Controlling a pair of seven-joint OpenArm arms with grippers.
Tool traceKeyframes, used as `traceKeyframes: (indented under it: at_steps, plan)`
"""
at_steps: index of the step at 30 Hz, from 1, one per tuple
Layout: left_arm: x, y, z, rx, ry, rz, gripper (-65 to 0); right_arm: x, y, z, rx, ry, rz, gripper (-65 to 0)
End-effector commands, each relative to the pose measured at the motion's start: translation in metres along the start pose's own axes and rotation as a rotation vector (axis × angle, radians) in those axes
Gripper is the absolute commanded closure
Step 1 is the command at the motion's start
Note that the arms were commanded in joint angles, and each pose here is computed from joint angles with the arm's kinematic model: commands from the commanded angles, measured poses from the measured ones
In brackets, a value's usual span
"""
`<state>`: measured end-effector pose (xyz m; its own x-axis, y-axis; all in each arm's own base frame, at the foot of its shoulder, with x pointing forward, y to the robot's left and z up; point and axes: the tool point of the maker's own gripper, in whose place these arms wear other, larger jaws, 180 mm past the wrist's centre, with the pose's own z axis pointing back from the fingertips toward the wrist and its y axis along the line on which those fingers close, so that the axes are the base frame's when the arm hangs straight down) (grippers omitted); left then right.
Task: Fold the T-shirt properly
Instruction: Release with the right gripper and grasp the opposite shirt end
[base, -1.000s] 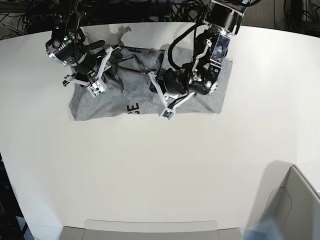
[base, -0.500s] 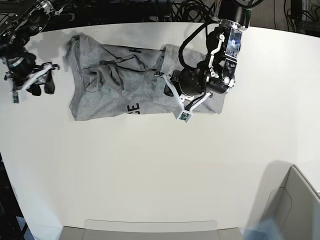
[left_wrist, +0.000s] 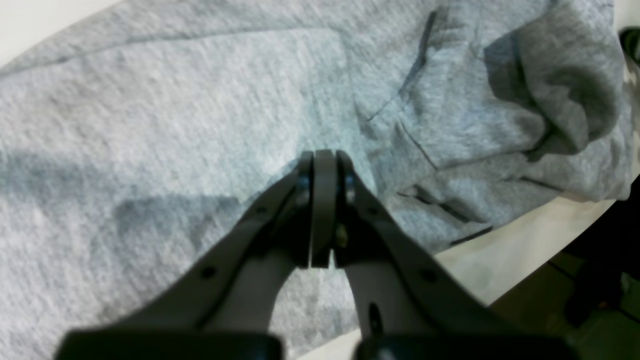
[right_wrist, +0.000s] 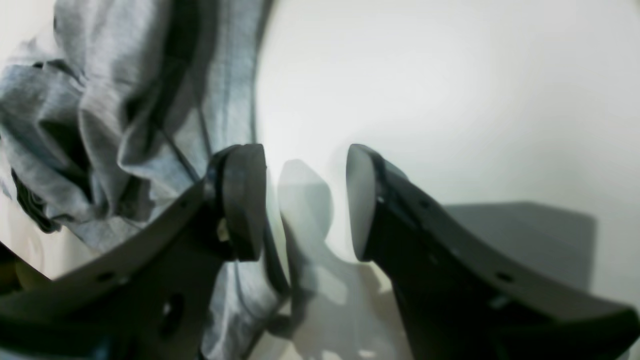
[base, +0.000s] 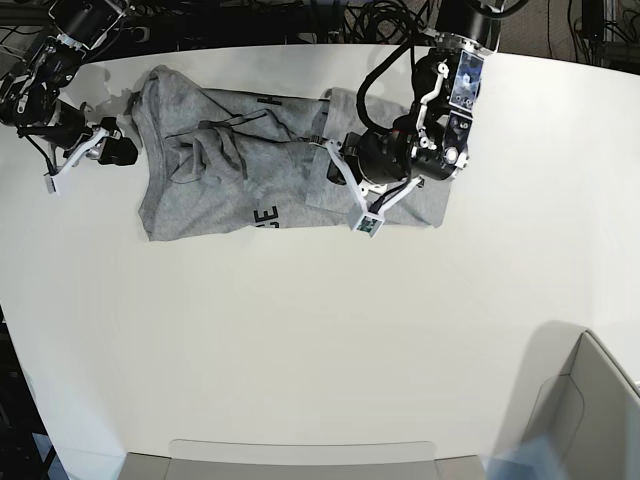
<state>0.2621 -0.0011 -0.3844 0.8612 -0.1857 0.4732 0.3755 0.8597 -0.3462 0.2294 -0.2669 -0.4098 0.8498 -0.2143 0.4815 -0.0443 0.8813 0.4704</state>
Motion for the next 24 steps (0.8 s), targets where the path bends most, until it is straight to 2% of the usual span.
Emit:
traceKeyframes:
  at_steps: [1, 10, 19, 24]
  plan:
    - [0.013, -0.004, 0.004, -0.009, -0.043, -0.013, 0.0, -0.009, -0.001, -0.001, -0.015, 0.061, 0.033, -26.6]
    - [0.013, -0.003, 0.004, -0.009, -0.041, -0.012, 0.0, -0.018, 0.031, -0.028, 0.070, 0.127, 0.091, -26.6]
    - [0.013, -0.003, 0.004, -0.009, -0.041, -0.012, 0.0, -0.041, 0.094, -0.068, 0.221, 0.229, 0.180, -26.6]
    - [0.007, -0.004, 0.003, -0.011, -0.031, -0.006, 0.0, -0.050, 0.111, -0.078, 0.260, 0.266, 0.206, -26.6]
